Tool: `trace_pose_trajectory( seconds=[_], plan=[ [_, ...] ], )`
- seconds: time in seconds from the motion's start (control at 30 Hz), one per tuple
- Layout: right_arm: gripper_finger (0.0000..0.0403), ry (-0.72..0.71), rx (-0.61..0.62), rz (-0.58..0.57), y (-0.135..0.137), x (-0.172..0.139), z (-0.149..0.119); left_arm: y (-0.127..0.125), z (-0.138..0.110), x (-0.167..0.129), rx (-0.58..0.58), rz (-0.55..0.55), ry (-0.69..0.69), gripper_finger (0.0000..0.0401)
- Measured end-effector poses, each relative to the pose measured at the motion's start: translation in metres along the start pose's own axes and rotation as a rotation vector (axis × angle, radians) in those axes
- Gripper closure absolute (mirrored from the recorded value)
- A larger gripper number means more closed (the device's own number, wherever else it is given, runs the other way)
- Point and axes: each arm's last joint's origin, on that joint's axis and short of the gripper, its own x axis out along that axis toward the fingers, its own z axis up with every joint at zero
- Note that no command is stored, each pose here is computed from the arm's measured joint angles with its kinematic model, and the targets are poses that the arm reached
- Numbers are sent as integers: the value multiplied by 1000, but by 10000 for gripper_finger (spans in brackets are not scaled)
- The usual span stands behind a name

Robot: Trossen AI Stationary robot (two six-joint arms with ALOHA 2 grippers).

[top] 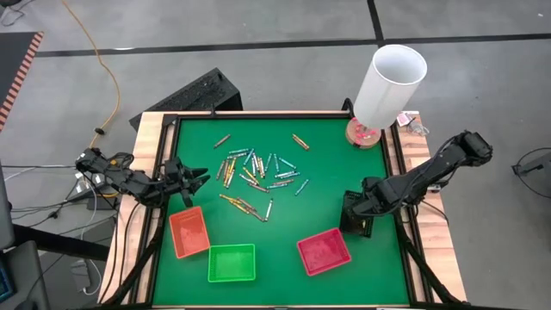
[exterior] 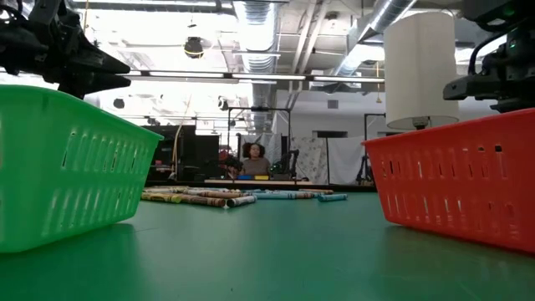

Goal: Sort crayons
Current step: Put the yellow crayon into the green bin

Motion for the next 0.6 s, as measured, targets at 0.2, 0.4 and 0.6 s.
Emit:
trace_pose_trajectory(
  seconds=[0.2,0.4,0.6],
  plan=[
    [395,0,-4,1,0,0,0,0,0,0,-1,0,-1,266],
    [375,3,-15,6,1,0,0,0,0,0,-1,0,-1,266],
    [357,4,-14,8,1,0,0,0,0,0,-1,0,-1,266]
  ],
)
